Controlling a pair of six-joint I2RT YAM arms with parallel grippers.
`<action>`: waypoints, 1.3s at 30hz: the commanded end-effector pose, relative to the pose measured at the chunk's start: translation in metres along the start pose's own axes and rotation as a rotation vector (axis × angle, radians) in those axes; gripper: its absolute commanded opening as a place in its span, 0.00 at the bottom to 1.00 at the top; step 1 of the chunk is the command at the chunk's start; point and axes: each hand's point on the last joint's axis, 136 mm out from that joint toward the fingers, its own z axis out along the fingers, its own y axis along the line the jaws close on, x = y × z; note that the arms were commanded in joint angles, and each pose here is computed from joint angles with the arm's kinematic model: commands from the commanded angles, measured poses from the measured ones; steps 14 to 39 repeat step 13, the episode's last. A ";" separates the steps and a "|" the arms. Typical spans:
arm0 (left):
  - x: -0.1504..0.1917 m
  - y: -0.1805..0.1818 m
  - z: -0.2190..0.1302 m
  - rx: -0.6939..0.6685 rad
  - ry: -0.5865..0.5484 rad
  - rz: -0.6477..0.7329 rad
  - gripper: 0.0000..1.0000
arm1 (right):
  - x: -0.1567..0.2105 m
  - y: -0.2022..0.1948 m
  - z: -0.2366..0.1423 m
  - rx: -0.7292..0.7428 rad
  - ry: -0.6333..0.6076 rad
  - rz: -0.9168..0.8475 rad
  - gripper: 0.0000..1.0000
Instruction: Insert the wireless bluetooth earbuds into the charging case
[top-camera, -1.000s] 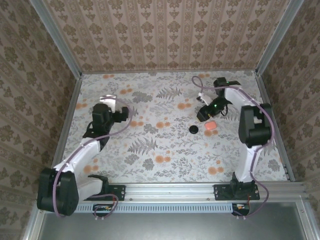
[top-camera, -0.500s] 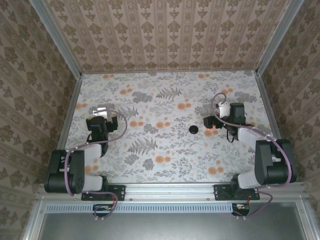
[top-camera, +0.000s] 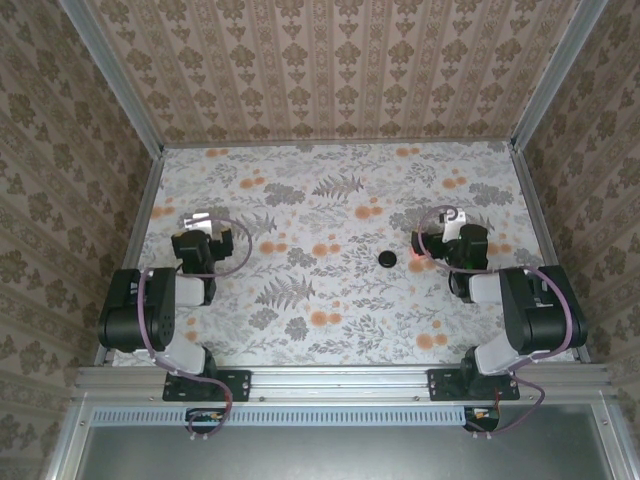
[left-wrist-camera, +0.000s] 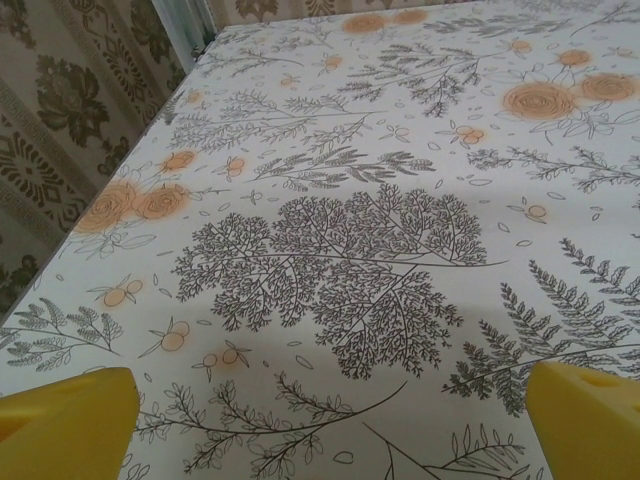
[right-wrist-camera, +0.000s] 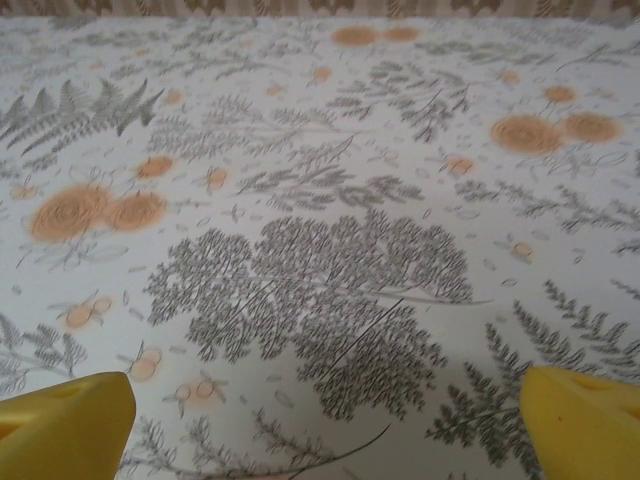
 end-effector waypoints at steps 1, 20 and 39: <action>-0.020 -0.003 0.001 0.017 -0.056 -0.015 1.00 | -0.019 -0.008 0.002 0.033 -0.063 0.026 1.00; -0.021 -0.007 0.001 0.048 -0.055 -0.010 1.00 | -0.020 -0.008 0.002 0.032 -0.065 0.026 1.00; -0.021 -0.007 0.001 0.048 -0.055 -0.010 1.00 | -0.020 -0.008 0.002 0.032 -0.065 0.026 1.00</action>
